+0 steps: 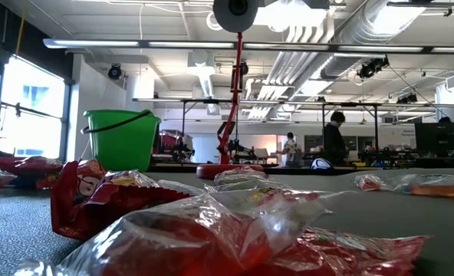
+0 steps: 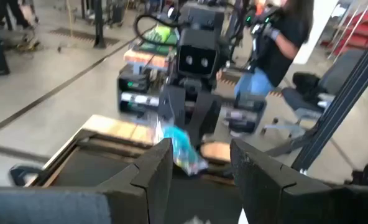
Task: Sort candy
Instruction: Put the blue gummy into the green bucket
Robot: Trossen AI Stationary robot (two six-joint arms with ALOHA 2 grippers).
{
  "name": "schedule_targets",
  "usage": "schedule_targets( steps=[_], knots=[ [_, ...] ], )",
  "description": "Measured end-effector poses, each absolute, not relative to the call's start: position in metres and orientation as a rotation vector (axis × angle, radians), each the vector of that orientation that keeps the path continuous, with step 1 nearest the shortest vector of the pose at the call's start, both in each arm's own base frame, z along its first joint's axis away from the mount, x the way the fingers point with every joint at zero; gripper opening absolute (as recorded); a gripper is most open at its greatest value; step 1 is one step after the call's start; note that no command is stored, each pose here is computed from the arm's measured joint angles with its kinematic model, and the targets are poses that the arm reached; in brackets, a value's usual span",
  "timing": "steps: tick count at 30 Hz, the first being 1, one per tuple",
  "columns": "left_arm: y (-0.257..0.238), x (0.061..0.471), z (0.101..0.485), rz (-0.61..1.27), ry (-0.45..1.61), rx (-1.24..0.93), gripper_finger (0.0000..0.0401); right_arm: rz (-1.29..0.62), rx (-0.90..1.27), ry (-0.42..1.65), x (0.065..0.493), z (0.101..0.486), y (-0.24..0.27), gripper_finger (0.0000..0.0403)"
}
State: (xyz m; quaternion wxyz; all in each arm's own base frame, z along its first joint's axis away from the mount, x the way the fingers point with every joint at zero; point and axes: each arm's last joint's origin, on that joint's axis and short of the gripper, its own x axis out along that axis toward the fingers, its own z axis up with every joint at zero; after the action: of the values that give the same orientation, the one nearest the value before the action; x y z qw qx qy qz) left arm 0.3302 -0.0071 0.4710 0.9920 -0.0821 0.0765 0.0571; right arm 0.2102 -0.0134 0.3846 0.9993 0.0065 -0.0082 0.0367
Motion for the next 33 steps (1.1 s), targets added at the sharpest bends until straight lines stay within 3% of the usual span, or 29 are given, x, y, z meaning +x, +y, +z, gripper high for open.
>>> schedule_targets(
  steps=[10, 21, 33],
  knots=[
    [-0.011, 0.367, 0.451, 0.109, 0.116, -0.221, 0.0149, 0.147, -0.234, -0.072, 0.211, 0.388, 0.004, 0.0000],
    [-0.012, 0.373, 0.447, 0.109, 0.113, -0.223, 0.0152, 0.158, -0.412, -0.085, 0.210, 0.388, 0.007, 0.0000],
    [-0.010, 0.374, 0.449, 0.061, 0.096, -0.226, 0.0194, 0.060, -0.454, -0.025, 0.211, 0.384, 0.004, 0.0000]
  ],
)
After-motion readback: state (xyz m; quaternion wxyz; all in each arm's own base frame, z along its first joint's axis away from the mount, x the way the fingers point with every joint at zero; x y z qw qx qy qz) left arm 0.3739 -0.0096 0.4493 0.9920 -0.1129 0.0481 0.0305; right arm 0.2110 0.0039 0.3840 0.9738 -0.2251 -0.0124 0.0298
